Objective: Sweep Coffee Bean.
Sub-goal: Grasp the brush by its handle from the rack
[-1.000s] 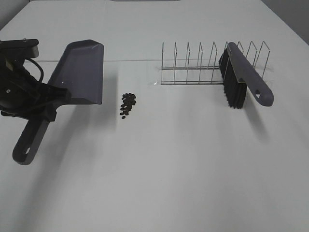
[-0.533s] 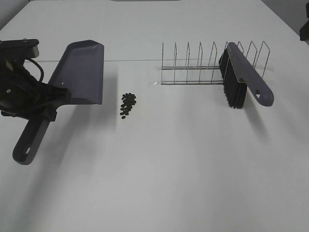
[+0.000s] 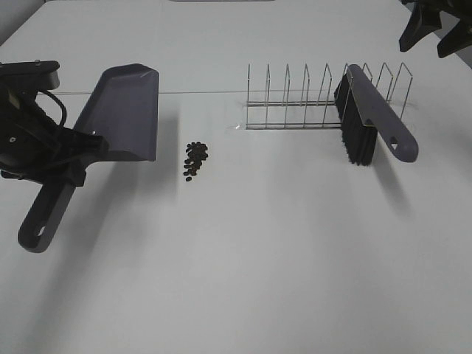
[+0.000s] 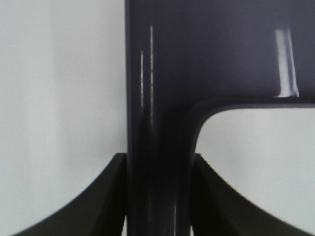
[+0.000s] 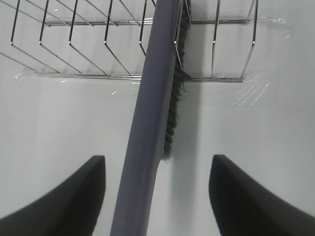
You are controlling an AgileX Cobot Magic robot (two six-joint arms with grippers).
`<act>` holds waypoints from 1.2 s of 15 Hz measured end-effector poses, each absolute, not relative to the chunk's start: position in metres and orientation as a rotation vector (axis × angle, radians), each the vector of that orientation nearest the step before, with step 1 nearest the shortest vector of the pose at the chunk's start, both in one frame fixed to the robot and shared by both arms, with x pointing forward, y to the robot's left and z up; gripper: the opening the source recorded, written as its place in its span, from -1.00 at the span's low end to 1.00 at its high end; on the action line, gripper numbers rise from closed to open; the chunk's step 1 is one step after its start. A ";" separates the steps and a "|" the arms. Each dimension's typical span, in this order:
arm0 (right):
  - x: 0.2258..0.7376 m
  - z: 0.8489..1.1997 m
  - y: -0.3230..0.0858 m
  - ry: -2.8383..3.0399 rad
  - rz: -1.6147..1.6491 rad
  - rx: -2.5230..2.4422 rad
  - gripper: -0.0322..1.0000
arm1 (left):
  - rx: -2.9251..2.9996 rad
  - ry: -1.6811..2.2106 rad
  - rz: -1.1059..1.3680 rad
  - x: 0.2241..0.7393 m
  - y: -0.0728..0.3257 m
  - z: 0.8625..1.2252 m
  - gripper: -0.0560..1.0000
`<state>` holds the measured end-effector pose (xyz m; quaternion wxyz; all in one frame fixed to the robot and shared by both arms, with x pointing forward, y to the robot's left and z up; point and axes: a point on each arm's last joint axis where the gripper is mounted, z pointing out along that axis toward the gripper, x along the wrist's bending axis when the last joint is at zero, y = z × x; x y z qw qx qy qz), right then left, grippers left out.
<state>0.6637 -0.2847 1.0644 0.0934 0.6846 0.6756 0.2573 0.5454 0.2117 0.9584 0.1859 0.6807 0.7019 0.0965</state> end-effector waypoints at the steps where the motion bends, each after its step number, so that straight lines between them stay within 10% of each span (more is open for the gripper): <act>1: 0.674 1.057 -0.281 2.012 0.744 2.076 0.20 | 1.917 1.977 0.272 0.545 0.212 0.958 -0.22; 18: 0.742 0.933 -0.233 2.057 0.399 2.106 -0.03 | 1.923 1.974 0.277 0.545 0.212 0.958 -0.22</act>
